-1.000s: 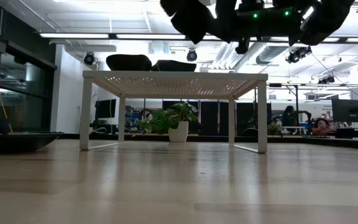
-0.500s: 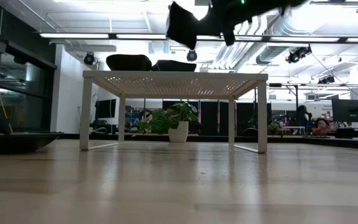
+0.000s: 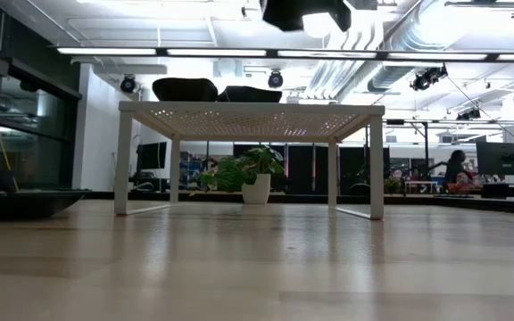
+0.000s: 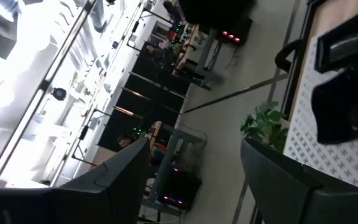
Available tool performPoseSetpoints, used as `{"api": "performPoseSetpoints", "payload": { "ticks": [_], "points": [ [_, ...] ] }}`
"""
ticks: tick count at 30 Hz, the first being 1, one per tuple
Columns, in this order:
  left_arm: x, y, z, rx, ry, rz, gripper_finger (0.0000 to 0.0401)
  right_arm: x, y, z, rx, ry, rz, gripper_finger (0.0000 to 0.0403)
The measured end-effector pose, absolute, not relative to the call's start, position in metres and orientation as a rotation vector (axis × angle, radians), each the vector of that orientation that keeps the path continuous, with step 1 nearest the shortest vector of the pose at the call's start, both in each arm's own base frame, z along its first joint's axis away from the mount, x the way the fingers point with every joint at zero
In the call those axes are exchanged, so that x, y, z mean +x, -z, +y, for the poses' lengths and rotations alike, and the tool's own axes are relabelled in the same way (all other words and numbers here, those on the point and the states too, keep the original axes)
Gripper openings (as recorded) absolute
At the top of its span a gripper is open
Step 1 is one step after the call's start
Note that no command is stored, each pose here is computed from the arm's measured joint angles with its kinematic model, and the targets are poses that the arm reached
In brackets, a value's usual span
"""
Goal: Pick & Place Mini shaped plates
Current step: Stack the distorted square plate on top of the distorted square plates on the shelf
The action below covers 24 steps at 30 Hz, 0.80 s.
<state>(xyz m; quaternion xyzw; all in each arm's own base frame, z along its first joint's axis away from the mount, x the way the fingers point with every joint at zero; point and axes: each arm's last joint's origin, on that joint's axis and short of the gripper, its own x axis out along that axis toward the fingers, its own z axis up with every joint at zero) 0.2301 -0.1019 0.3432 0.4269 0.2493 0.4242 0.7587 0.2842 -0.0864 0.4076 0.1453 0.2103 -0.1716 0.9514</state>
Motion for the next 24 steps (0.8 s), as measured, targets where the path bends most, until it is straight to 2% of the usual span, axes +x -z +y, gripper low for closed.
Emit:
{"api": "performPoseSetpoints", "payload": {
  "ticks": [7, 17, 24],
  "points": [
    [0.215, -0.335, -0.093, 0.898, -0.921, 0.547, 0.0246, 0.299, -0.412, -0.108, 0.506, 0.242, 0.517, 0.0],
    [0.209, -0.332, -0.089, 0.874, -0.879, 0.599, 0.0246, 0.345, -0.366, -0.135, 0.727, 0.208, 0.854, 0.0],
    [0.21, -0.328, -0.09, 0.819, -0.794, 0.686, 0.0246, 0.369, -0.35, -0.143, 0.801, 0.181, 0.89, 0.0]
  ]
}}
